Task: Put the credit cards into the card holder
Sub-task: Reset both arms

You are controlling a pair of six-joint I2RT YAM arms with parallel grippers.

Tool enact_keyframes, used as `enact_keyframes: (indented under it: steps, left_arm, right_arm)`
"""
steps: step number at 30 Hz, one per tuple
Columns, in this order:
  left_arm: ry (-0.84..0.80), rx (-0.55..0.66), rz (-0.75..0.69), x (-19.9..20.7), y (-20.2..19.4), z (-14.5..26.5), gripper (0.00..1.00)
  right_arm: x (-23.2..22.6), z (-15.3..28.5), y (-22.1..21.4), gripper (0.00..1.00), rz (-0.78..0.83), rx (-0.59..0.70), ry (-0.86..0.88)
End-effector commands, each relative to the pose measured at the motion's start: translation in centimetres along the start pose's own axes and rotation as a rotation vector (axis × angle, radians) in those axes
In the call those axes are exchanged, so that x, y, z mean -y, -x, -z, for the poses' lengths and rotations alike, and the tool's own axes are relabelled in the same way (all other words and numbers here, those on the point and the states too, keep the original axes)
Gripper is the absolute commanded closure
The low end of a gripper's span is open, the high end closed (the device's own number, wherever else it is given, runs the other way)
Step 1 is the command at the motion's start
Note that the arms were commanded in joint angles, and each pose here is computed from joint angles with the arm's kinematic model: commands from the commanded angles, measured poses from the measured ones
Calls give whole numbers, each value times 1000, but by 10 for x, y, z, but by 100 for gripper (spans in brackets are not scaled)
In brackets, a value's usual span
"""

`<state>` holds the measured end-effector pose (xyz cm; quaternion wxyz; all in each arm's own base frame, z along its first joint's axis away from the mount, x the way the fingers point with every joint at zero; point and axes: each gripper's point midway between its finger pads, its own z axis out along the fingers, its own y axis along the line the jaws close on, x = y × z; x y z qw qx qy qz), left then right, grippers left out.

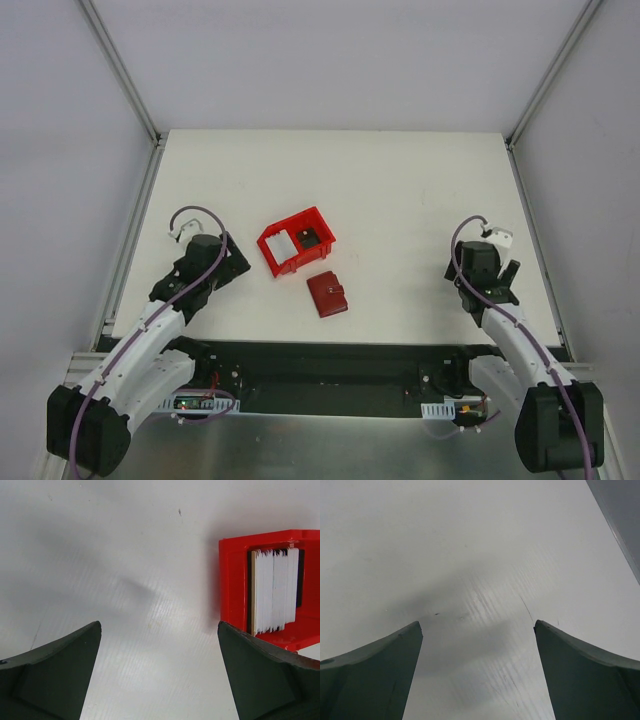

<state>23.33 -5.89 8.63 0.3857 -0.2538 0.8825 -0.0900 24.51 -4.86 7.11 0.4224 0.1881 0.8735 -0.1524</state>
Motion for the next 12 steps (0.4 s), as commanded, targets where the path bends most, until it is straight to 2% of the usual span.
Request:
enact_keyframes:
  steps: [1,3,4,6,9,12]
  left_arm:
    - [4,39,-23,2,14,6,1]
    - [-2,43,-19,2,14,6,1]
    - [-1,46,-23,2,15,6,1]
    - [-3,55,-24,1,16,7,1]
    - [-39,94,-28,5,20,8,1]
    - [-27,150,21,1,28,9,1]
  right_arm:
    - [4,-15,22,4,0,153,-47]
    - [0,-26,26,4,-13,208,-44]
    - [-3,-27,27,4,-11,185,-44]
    - [-6,-32,36,4,-19,220,-48]
    - [-13,-36,60,4,-39,347,-21]
    - [-23,-43,76,4,-18,411,2]
